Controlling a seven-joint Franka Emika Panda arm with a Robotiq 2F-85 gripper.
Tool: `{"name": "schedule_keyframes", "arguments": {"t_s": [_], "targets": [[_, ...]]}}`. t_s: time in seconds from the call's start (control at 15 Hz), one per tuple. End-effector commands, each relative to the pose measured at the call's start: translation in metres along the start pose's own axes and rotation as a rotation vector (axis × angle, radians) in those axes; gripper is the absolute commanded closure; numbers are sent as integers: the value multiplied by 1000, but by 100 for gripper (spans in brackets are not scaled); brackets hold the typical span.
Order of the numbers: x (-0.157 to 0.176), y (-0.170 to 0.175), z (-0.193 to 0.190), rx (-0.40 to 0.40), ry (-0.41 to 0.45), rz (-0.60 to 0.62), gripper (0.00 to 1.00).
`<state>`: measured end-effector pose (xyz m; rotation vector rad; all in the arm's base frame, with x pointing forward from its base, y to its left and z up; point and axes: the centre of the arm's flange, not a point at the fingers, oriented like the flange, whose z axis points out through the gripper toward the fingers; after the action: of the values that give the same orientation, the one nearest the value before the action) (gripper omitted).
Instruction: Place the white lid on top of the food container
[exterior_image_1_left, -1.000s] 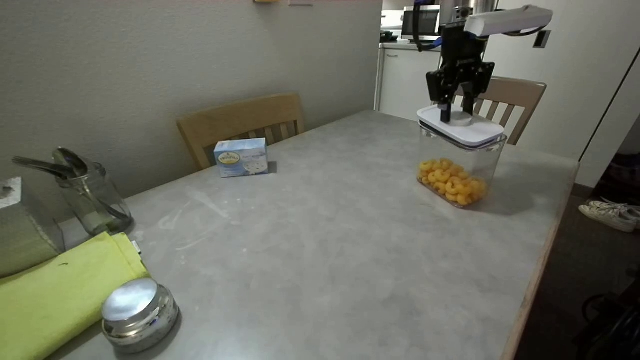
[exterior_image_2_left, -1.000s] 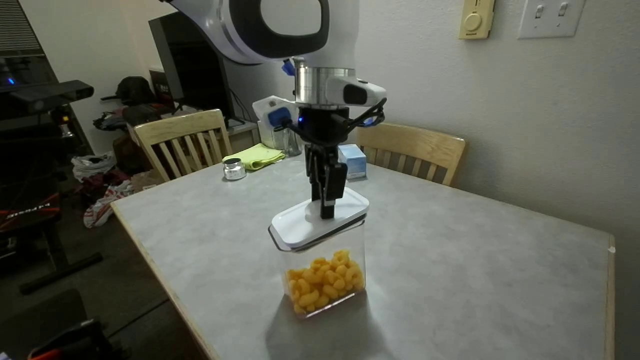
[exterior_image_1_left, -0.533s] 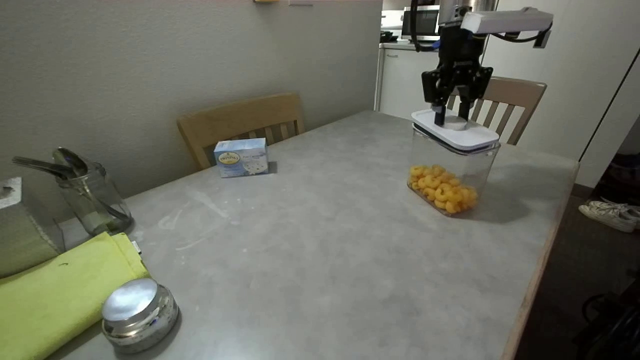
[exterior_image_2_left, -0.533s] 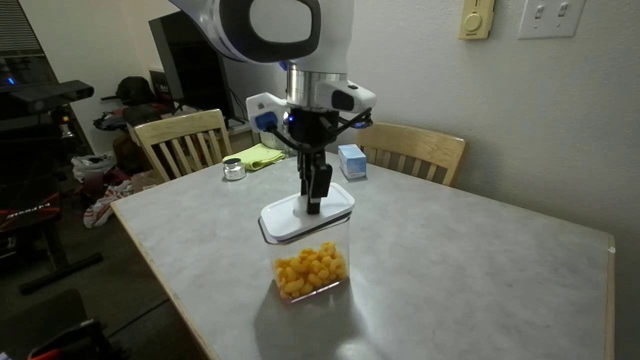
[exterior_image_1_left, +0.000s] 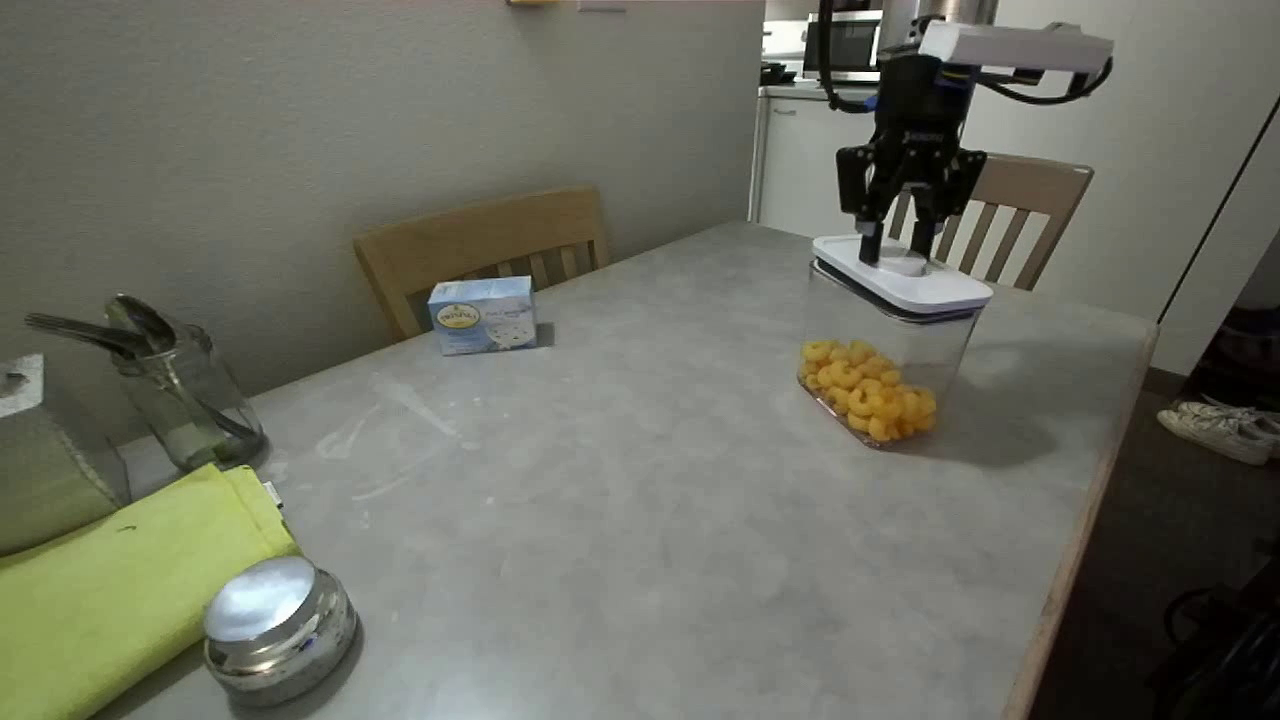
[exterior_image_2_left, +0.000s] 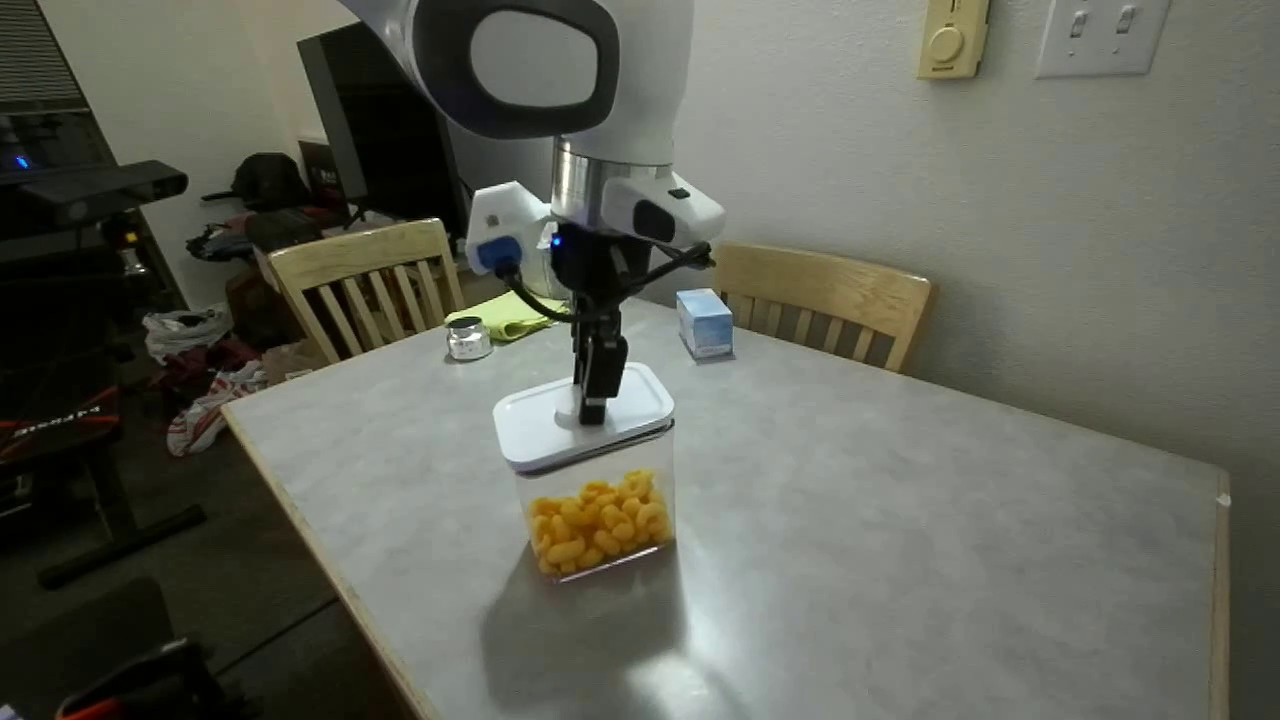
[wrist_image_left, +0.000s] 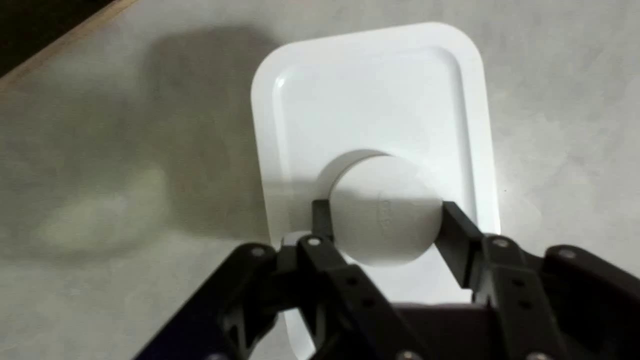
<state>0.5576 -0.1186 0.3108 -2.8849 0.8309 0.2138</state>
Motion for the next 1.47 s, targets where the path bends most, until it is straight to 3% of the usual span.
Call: {"name": "schedule_keyframes", "arguments": {"t_s": [0.0, 0.2, 0.27, 0.53, 0.6, 0.8, 0.87, 0.93, 1.07, 1.4], "targets": [[-18, -1, 6, 42, -27, 8, 71], [-22, -3, 7, 45, -35, 20, 71], [-23, -4, 8, 42, -34, 21, 26], [-29, -12, 2, 2, -14, 25, 2], [-31, -14, -3, -14, -10, 27, 0], [-38, -26, -19, -66, 19, 30, 0], [-40, -30, -23, -86, 31, 32, 6], [-41, -33, -26, -103, 41, 34, 27], [-44, -37, -28, -123, 53, 36, 32], [-45, -37, -18, -154, 68, 45, 66]]}}
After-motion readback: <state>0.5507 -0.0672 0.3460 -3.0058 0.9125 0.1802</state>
